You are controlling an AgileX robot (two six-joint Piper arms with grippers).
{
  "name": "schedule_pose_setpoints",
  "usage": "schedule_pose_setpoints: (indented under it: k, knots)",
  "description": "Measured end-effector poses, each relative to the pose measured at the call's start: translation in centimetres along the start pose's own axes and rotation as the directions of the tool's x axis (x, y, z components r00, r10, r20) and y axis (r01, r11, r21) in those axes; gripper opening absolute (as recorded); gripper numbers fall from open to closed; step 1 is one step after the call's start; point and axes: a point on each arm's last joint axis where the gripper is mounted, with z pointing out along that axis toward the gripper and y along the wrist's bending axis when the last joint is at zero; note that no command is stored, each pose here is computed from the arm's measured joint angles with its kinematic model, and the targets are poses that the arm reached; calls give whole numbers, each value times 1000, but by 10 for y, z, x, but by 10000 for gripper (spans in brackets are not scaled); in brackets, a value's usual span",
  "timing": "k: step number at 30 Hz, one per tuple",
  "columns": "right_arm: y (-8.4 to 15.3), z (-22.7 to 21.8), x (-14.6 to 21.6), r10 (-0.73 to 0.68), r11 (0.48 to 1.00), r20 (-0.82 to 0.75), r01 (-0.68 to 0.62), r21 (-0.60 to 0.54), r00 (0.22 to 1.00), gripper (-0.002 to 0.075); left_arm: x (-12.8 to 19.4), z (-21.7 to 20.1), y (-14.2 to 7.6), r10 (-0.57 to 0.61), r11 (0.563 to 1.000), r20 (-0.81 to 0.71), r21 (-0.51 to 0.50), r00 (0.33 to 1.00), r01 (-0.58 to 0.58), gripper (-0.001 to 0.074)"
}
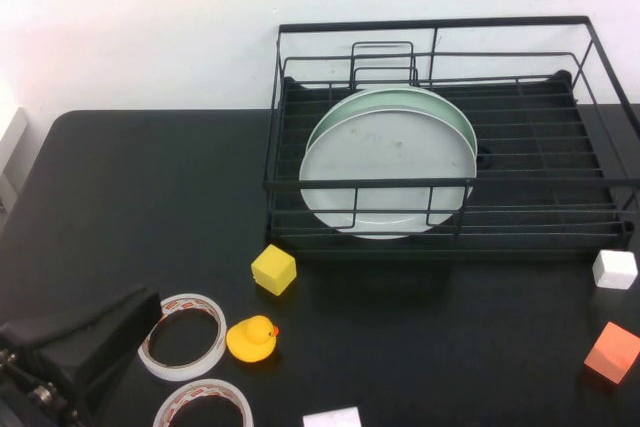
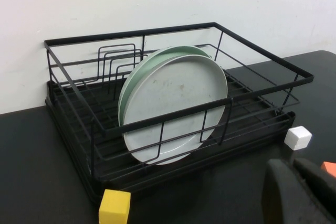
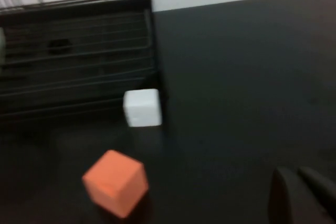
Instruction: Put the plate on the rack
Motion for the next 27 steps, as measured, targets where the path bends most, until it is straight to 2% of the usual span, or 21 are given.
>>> schedule_pose_setpoints:
  k: [4, 10, 27]
  knots:
    - [2, 0, 0, 23, 999, -6, -23, -38, 1000, -1, 0, 0, 0, 0, 1000, 0, 0, 1000, 0, -2]
    - [1, 0, 1, -14, 999, -8, 14, -29, 1000, -1, 0, 0, 0, 0, 1000, 0, 0, 1000, 0, -2]
    - [1, 0, 1, -17, 999, -14, 17, -29, 1000, -1, 0, 0, 0, 3, 1000, 0, -2, 1000, -3, -2]
